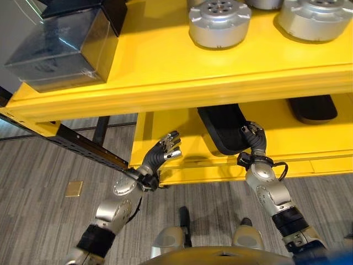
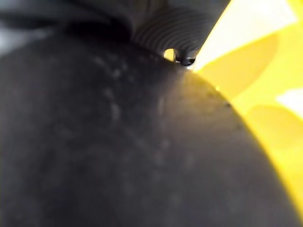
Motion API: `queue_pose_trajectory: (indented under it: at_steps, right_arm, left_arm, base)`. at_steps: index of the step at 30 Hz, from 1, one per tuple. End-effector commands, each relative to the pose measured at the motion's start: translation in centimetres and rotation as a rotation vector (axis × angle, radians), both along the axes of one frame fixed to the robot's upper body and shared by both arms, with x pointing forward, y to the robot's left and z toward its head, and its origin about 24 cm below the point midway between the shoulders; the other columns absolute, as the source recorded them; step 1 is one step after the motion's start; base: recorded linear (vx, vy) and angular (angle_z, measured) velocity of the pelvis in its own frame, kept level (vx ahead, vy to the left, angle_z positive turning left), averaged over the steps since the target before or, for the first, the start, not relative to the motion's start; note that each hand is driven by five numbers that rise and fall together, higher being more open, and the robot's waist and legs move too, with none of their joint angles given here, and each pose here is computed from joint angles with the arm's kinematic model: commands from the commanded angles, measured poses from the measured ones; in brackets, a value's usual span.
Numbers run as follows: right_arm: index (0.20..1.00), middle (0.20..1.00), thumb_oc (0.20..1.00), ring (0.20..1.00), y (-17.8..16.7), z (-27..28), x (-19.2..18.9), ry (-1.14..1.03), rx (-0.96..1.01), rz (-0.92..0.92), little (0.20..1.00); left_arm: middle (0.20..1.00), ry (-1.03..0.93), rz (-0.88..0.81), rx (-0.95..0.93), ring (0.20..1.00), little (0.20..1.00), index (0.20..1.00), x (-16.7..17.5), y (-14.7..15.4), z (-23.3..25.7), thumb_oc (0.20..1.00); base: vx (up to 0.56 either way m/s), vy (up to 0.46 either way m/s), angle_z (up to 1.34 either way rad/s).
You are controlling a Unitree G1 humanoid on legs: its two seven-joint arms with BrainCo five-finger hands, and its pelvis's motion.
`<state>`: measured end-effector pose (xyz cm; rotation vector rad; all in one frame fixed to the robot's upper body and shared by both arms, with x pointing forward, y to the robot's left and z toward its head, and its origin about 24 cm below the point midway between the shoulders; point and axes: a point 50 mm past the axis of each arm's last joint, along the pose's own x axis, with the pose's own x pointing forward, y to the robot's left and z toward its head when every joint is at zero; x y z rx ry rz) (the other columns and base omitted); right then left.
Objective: Move parts from the plastic box to the shelf.
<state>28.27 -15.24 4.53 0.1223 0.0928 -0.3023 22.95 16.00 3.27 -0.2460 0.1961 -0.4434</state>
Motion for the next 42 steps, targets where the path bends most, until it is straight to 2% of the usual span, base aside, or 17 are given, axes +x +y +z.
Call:
queue_pose_trajectory:
  at_steps: [1,7,10,23,42]
  right_arm:
    - [0.200,0.200,0.200,0.200,-0.6,4.2,1.2,-0.213,0.046,-0.047,0.200]
    - [0.200,0.200,0.200,0.200,0.0,4.6,2.0,-0.203,0.087,-0.070,0.200]
    - [0.200,0.200,0.200,0.200,-0.8,4.9,3.0,-0.190,0.066,-0.120,0.200]
    - [0.200,0.200,0.200,0.200,-2.9,6.2,4.7,-0.145,0.056,-0.263,0.200]
    - [0.200,0.200,0.200,0.200,-4.7,4.4,7.1,0.088,-0.048,-0.424,0.200]
  left_arm:
    - [1.000,-0.129,-0.028,0.003,1.000,1.000,1.000,0.3,-0.2,2.3,1.000]
    - [1.000,-0.129,-0.021,-0.007,1.000,1.000,1.000,-0.1,-0.4,2.2,1.000]
    - [1.000,-0.140,-0.038,-0.081,1.000,1.000,1.000,0.4,-1.4,2.7,1.000]
    - [1.000,-0.113,0.011,-0.155,1.000,1.000,1.000,1.1,-2.6,3.2,1.000]
    - [1.000,-0.082,0.009,-0.175,1.000,1.000,1.000,1.3,-3.4,3.3,1.000]
  base:
    - [-0.01,0.117,-0.04]
    - [0.01,-0.022,-0.25]
    - [-0.04,-0.195,0.17]
    - [-0.03,-0.001,0.07]
    - [0.00,0.014,0.05]
